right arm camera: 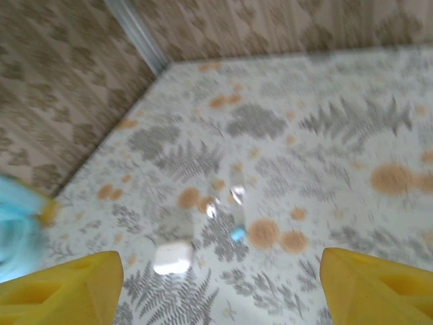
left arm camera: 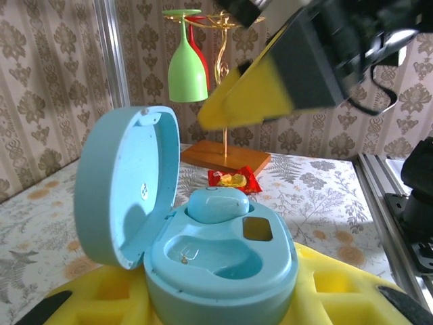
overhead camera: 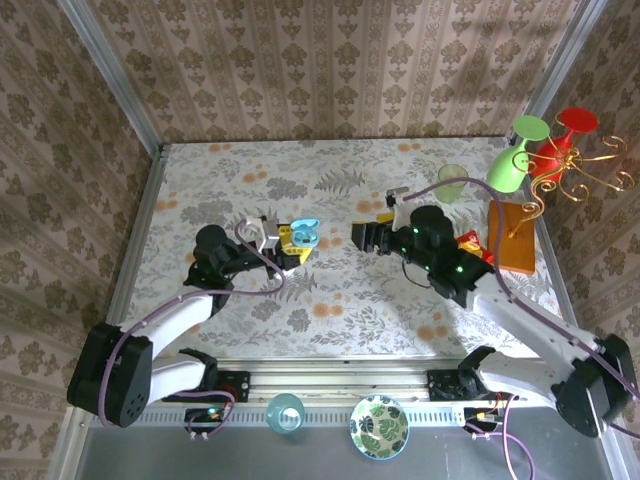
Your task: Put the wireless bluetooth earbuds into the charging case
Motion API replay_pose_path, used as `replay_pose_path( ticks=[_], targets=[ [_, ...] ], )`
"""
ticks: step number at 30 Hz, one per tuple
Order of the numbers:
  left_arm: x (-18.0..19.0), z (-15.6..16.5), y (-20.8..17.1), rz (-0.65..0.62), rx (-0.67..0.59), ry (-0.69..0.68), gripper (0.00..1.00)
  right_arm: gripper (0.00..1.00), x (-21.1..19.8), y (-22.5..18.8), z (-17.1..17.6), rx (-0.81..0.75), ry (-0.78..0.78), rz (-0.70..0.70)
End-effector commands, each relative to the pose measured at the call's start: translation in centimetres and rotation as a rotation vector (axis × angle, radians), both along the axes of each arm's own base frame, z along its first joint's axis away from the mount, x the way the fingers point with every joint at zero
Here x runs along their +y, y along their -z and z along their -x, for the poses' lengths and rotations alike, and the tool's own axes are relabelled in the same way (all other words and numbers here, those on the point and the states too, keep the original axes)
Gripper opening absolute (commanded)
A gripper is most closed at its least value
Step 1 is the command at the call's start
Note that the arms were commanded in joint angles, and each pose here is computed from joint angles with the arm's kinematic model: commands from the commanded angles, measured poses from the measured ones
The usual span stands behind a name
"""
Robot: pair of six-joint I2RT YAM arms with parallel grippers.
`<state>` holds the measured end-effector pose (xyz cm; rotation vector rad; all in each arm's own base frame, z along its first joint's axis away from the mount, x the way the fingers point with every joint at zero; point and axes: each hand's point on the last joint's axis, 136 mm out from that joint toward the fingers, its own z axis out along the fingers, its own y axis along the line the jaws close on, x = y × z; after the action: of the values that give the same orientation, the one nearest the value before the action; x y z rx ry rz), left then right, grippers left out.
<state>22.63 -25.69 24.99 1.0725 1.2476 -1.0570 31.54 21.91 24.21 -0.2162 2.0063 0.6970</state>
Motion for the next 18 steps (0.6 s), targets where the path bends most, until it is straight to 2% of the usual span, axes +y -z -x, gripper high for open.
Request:
replay_pose_path(
  ticks=[1,7,11,18],
  targets=[
    [0.4,0.3,-1.7,0.035,-0.070,-0.017,0.23,0.76,0.4,4.2,-1.3,0.192,0.058,0.036],
    [0.7,0.6,-2.5,0.048,-0.090,-0.029,0.23,0.66,2.9,11.1,-3.3,0.456,0.078,0.062],
    [0.7,0.8,-2.4,0.046,-0.090,-0.030,0.23,0.57,5.8,14.7,-4.3,0.582,0.028,0.053],
    [0.6,0.9,-2.4,0.045,-0.091,-0.029,0.23,0.49,9.5,17.9,-6.1,0.622,-0.047,0.196]
  ],
)
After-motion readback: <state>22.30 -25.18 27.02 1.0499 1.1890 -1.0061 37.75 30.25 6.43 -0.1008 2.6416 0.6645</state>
